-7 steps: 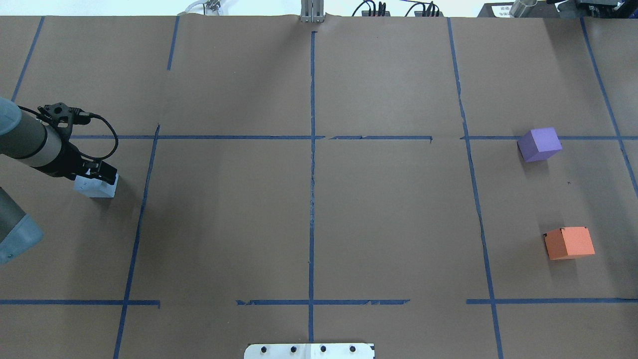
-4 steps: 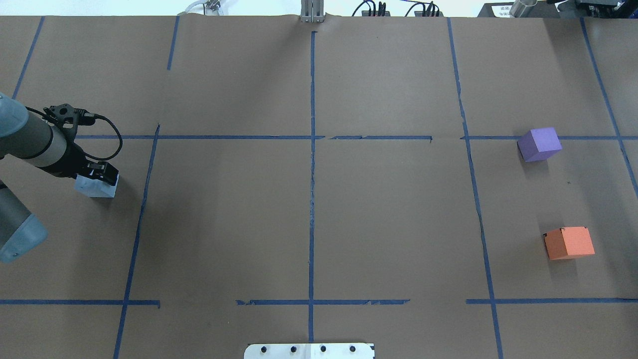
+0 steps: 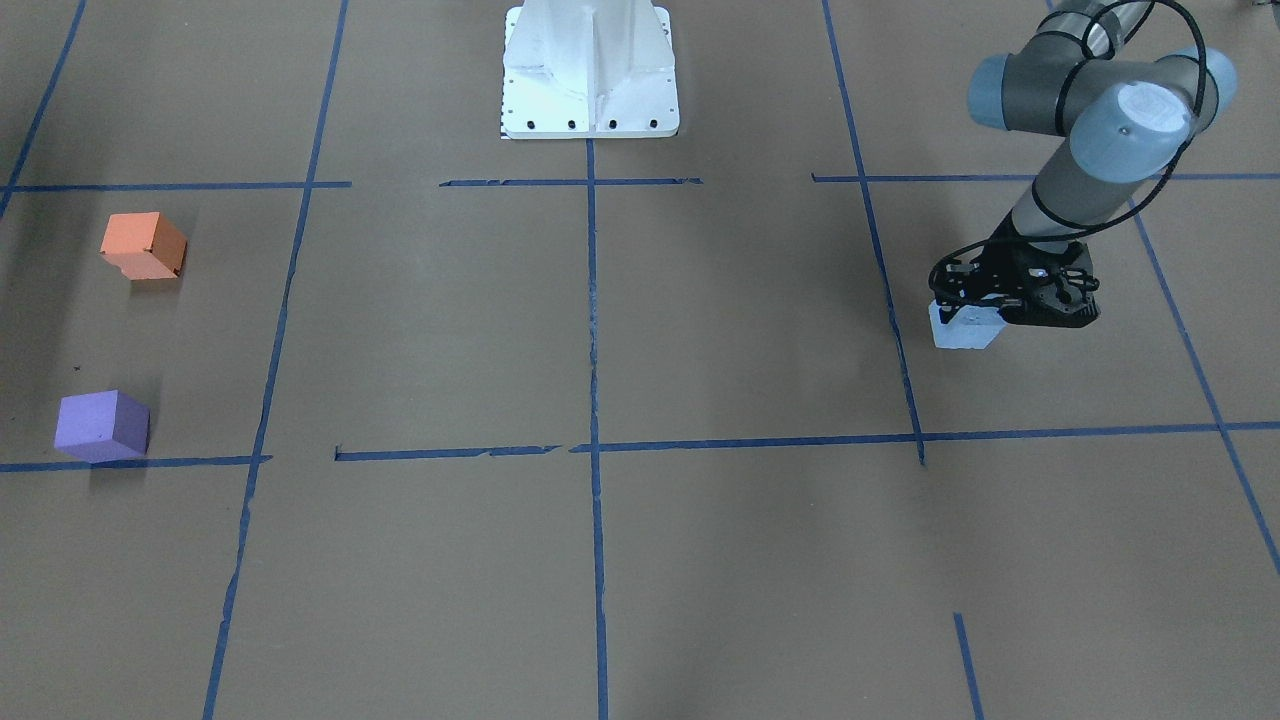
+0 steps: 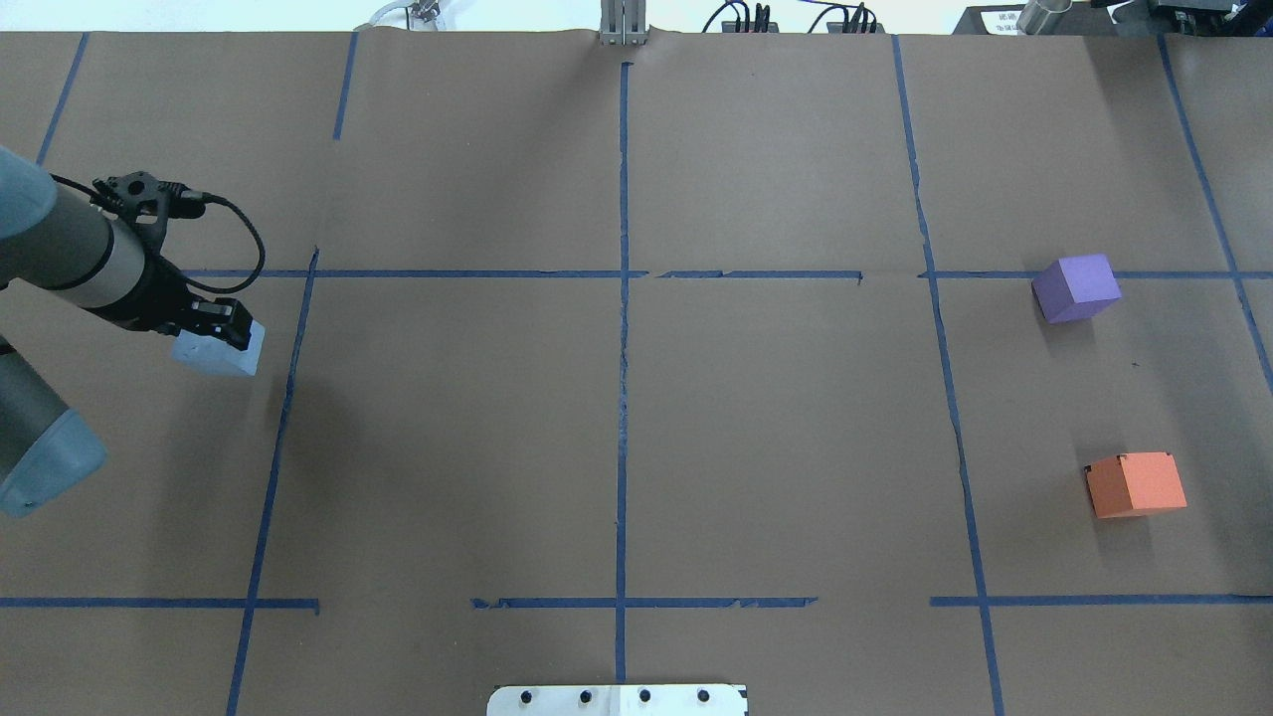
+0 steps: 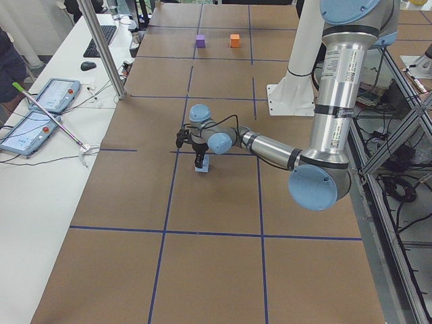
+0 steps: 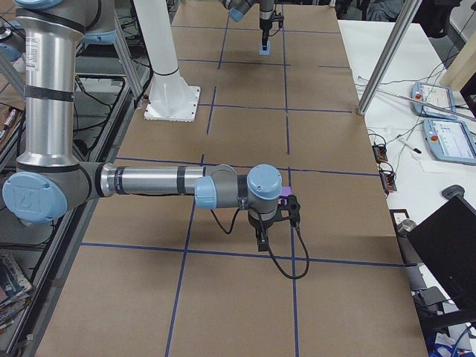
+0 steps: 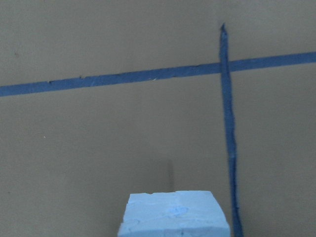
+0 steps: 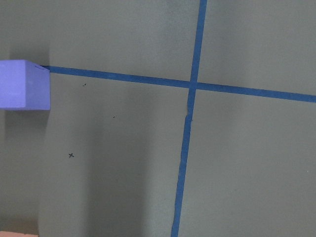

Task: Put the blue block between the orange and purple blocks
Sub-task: 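Carry the light blue cube with the left gripper toward the table center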

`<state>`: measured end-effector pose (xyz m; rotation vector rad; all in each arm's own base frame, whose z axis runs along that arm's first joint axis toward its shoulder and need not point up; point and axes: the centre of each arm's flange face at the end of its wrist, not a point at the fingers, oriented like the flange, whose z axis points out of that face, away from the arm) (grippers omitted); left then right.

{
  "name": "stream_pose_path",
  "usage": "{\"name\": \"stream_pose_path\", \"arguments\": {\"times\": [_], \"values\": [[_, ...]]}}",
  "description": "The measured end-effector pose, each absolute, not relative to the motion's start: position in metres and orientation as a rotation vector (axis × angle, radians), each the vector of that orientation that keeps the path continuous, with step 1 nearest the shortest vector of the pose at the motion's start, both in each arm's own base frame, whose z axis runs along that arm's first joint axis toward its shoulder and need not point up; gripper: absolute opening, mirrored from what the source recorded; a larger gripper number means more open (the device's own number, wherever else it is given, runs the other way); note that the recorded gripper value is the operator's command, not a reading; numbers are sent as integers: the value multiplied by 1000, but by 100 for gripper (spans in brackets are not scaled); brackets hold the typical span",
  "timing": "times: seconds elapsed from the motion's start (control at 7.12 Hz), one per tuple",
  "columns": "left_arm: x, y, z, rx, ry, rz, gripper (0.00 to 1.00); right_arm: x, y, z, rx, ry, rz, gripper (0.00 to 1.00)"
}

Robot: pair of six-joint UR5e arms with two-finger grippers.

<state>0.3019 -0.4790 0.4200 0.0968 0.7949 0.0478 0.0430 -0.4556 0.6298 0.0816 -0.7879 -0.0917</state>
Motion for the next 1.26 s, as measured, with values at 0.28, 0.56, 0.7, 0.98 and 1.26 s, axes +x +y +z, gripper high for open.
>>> {"name": "stream_pose_path", "arguments": {"times": [0.28,0.56,0.7,0.98,1.26], "values": [[344,-476,325,76,811,-11,28,43,-456,629,83,-788,-92,100],[423,-452,263,93,823,15,29,43,-456,629,83,-788,-92,100],[459,-448,238,101,829,20,29,43,-456,630,82,-788,-92,100],[533,-449,192,103,828,8,29,43,-456,630,81,-788,-91,100],[591,-458,168,95,804,-1,31,43,-455,631,79,-788,-90,100]]}}
